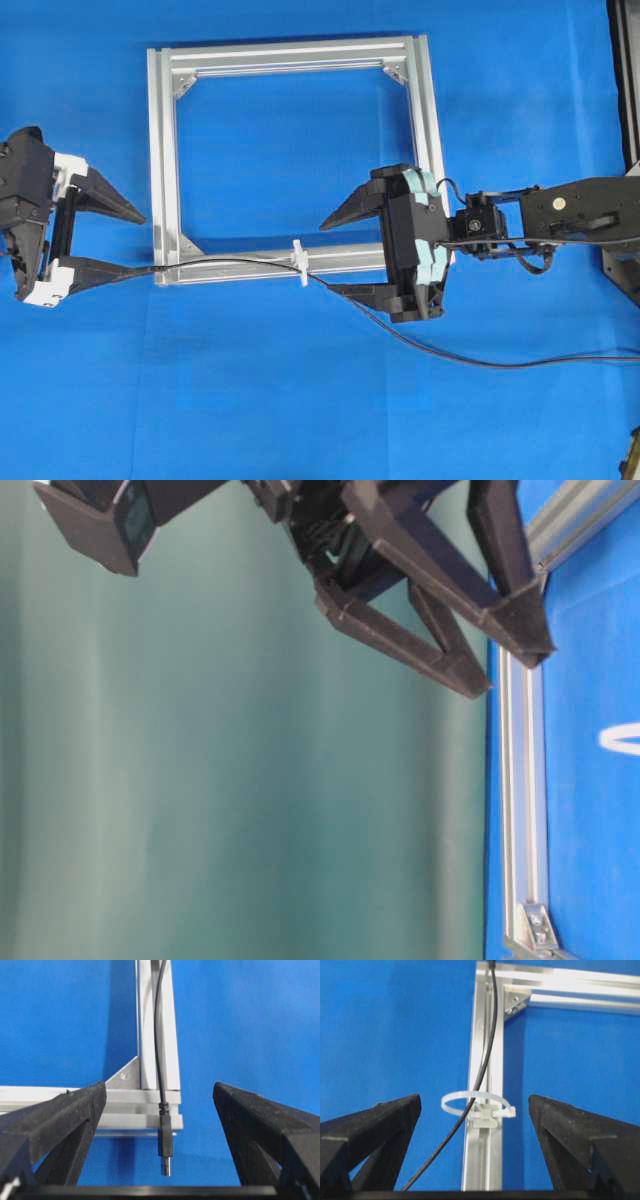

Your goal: Insert the wire through the string loop located in the center.

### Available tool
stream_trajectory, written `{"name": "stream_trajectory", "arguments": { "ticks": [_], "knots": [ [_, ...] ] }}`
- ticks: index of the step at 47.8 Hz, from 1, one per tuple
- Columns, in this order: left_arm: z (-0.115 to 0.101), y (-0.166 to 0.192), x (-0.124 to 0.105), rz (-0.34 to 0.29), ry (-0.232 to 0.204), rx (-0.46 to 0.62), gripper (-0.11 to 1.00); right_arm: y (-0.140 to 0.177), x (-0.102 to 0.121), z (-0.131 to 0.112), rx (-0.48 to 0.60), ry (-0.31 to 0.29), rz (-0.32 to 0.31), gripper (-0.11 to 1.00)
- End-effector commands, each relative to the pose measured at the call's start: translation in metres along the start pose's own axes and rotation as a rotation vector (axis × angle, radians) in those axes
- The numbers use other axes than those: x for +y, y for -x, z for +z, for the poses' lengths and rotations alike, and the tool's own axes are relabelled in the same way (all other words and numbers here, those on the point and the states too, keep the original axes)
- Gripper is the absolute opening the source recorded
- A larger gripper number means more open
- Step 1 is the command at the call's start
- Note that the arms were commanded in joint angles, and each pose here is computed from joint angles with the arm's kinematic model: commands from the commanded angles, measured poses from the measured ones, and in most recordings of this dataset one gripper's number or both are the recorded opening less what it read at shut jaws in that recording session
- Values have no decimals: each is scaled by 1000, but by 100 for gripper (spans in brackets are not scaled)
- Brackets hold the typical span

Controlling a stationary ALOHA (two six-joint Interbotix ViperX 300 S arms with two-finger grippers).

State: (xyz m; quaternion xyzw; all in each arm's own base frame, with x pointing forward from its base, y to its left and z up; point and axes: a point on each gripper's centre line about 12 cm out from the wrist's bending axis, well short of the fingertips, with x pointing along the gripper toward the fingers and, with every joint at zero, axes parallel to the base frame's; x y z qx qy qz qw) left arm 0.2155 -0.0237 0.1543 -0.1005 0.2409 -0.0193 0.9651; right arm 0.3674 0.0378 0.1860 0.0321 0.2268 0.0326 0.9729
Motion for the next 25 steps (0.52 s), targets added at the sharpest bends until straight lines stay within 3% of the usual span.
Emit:
{"name": "stream_trajectory", "arguments": {
  "ticks": [1,25],
  "knots": [
    [9,0,-2,-5,-3,-27,92,4,3,14,-42,3,8,94],
    [8,-1,-1,-3,-2,-25,92,4,5,14,-42,5,14,94]
  ]
}}
